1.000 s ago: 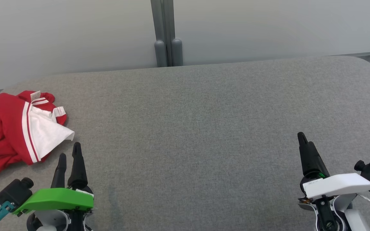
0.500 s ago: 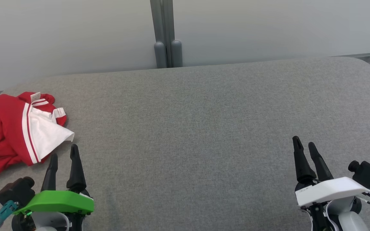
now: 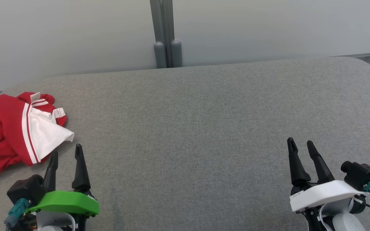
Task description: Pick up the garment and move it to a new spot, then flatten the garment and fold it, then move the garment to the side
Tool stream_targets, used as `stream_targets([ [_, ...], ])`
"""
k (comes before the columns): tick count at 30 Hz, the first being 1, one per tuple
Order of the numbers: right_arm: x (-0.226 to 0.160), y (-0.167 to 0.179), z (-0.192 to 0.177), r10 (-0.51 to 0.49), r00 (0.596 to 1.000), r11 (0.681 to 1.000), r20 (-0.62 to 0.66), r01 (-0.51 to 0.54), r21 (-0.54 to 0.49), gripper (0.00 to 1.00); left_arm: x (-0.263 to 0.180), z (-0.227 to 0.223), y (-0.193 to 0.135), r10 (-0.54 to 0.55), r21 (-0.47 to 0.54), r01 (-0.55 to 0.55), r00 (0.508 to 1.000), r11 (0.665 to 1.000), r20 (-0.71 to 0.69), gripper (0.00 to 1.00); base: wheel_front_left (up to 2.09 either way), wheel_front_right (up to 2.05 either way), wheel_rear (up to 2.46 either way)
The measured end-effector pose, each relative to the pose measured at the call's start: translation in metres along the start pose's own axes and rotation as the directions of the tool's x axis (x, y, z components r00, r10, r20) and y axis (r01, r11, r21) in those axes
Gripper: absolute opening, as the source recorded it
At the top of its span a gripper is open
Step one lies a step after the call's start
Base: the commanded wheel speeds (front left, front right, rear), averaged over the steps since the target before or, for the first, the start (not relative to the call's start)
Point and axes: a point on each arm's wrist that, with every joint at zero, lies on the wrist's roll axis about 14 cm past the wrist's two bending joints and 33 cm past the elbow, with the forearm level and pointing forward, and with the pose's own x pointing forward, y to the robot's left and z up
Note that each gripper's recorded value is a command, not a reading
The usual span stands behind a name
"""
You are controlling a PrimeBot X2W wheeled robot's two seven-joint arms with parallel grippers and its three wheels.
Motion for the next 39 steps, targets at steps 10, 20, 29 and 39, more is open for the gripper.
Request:
stream_targets([
  [10,-0.001,0.007,0.005,0.03,0.999,0.994,0.02,-0.028,-0.108,1.0,0.0,0.004,-0.005,-0.024,0.098,0.022,0.999,0.995,0.024,1.0,0.0,0.0,0.0],
  [20,-0.002,0.012,0.007,0.057,0.998,0.98,0.031,-0.05,-0.195,1.0,0.0,0.01,-0.006,-0.045,0.168,0.036,0.998,0.985,0.051,1.0,0.0,0.0,0.0],
  [29,-0.003,0.017,0.01,0.081,0.996,0.959,0.042,-0.067,-0.274,1.0,-0.001,0.018,-0.012,-0.09,0.223,0.071,0.993,0.972,0.078,1.0,0.0,0.0,0.0],
  [39,-0.005,0.019,0.014,0.1,0.993,0.934,0.056,-0.075,-0.349,1.0,-0.005,0.012,0.001,-0.066,0.268,0.047,0.996,0.962,0.063,1.0,0.0,0.0,0.0],
])
